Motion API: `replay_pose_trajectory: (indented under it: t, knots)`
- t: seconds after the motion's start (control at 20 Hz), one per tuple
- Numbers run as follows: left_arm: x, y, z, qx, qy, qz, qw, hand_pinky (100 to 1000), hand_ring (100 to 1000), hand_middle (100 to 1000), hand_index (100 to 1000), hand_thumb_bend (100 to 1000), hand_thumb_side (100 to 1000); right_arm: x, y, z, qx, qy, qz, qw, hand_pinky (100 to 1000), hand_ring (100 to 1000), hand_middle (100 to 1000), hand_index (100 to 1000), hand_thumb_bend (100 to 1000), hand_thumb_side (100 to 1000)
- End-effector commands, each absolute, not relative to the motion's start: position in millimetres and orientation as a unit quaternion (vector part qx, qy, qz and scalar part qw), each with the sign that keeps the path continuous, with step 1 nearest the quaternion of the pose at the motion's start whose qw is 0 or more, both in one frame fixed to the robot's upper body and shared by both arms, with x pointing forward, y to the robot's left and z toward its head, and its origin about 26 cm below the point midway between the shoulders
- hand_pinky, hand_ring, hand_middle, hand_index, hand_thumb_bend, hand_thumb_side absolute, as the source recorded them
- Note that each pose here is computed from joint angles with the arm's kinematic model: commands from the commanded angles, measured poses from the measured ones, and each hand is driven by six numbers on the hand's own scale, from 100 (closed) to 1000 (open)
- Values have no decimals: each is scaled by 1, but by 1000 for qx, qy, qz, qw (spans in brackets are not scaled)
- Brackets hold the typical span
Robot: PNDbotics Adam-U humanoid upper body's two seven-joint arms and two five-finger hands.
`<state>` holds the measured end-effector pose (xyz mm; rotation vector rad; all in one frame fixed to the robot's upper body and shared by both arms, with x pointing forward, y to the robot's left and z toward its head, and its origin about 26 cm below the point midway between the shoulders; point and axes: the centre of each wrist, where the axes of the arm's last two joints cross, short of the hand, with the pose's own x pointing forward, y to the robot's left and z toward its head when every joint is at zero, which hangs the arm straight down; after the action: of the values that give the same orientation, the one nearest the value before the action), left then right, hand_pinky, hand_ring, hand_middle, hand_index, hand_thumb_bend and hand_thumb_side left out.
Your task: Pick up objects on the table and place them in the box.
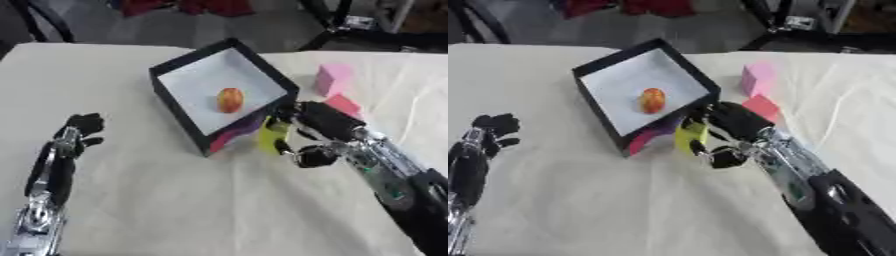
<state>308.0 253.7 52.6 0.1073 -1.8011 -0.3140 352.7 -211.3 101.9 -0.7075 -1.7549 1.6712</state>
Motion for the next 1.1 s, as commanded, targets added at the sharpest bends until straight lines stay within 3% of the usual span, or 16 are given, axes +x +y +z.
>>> replay_pose_trajectory:
  t: [0.05, 0.7, 1.1]
  knots:
    - [309, 257, 60, 53, -786, -142, 599, 785, 815, 739, 816, 140, 1000, 354, -215, 117, -279, -687, 602, 295, 608, 401, 238, 731, 100, 100]
    - [309, 258, 59, 55, -786, -142, 600, 785, 813, 738, 816, 139, 1000, 355, -217, 211, -287, -742, 549, 255, 614, 405, 241, 736, 100, 100]
    - [312, 249, 63, 40, -792, -143, 592, 785, 813, 738, 816, 139, 1000, 401, -202, 243, -322, -726, 550, 258, 623, 410, 246, 747, 100, 100]
